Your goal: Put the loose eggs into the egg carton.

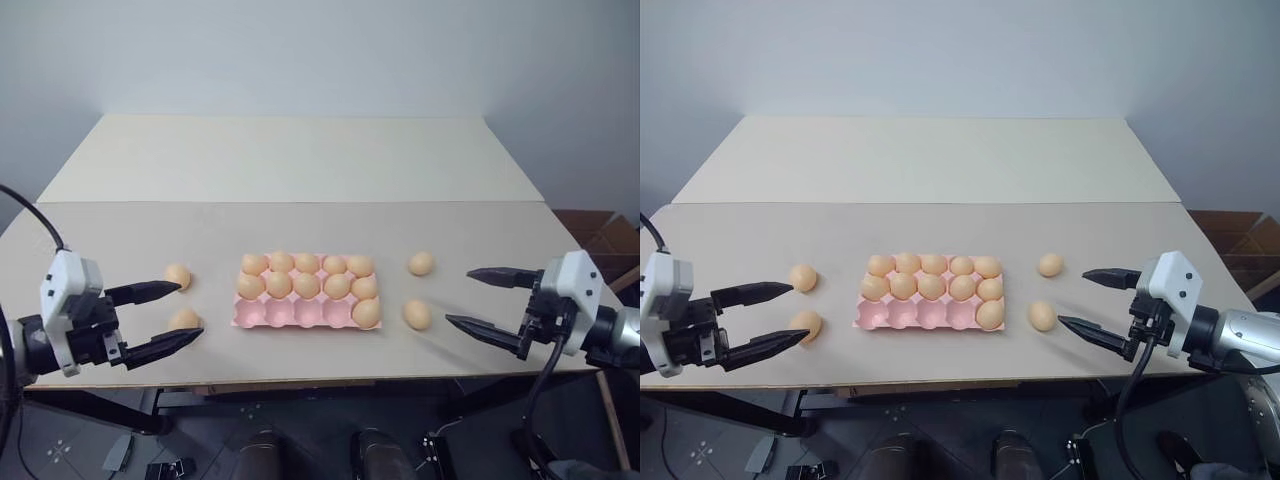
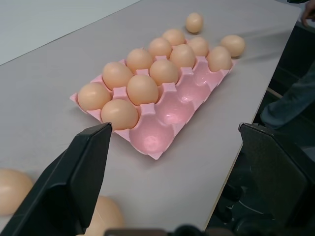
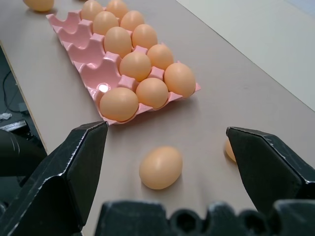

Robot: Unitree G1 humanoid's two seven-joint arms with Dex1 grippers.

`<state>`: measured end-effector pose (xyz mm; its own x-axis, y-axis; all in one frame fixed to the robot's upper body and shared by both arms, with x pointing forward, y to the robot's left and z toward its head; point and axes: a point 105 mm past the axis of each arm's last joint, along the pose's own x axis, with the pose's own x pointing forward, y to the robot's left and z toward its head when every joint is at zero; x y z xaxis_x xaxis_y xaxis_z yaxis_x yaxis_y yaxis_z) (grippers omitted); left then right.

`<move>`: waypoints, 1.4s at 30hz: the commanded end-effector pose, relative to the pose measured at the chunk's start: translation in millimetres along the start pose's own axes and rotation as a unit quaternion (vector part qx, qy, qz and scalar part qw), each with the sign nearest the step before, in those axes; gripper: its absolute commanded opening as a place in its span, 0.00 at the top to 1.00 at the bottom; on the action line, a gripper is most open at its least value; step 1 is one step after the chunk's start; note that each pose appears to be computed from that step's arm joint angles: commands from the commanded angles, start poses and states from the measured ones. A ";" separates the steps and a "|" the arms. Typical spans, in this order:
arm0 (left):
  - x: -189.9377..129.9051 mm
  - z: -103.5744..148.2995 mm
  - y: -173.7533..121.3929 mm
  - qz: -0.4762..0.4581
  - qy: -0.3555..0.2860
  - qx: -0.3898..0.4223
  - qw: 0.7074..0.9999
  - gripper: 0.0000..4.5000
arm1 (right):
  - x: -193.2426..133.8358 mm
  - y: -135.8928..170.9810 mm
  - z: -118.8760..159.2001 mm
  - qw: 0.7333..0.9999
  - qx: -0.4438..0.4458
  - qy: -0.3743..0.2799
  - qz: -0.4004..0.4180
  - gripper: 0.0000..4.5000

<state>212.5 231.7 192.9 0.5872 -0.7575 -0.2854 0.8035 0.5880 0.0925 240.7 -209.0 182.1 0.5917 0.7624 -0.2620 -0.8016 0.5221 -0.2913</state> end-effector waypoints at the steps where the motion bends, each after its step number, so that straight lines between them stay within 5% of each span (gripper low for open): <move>1: 3.1 6.1 5.0 0.012 0.000 0.024 1.000 0.00 | -4.9 -3.2 10.0 1.000 -0.024 -0.003 -0.012 0.00; 8: 3.4 26.5 -5.1 -0.048 -0.048 0.004 0.998 0.00 | 5.6 1.7 -0.9 0.999 0.003 0.041 -0.026 0.00; 26: 10.6 27.2 -10.5 -0.097 -0.026 0.019 0.995 0.00 | 80.2 -10.7 -69.7 0.962 0.124 0.196 -0.142 0.00; 29: 10.3 26.9 -10.1 -0.094 -0.025 0.020 0.995 0.00 | 83.4 -12.3 -69.6 0.962 0.130 0.191 -0.146 0.12; 36: 10.6 23.7 -13.2 -0.089 -0.025 0.017 0.996 0.00 | 80.0 -13.3 -47.3 0.970 0.112 0.162 -0.144 0.60; 42: 9.9 23.1 -13.9 -0.084 -0.024 0.015 0.996 0.00 | 95.1 6.7 15.1 0.993 0.056 0.073 -0.079 0.60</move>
<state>211.4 210.0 202.7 0.4386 -0.8591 -0.2637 0.8942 0.4466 0.0324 297.5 -141.2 154.6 0.7311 0.5541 -0.3981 -0.6619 0.7176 -0.2168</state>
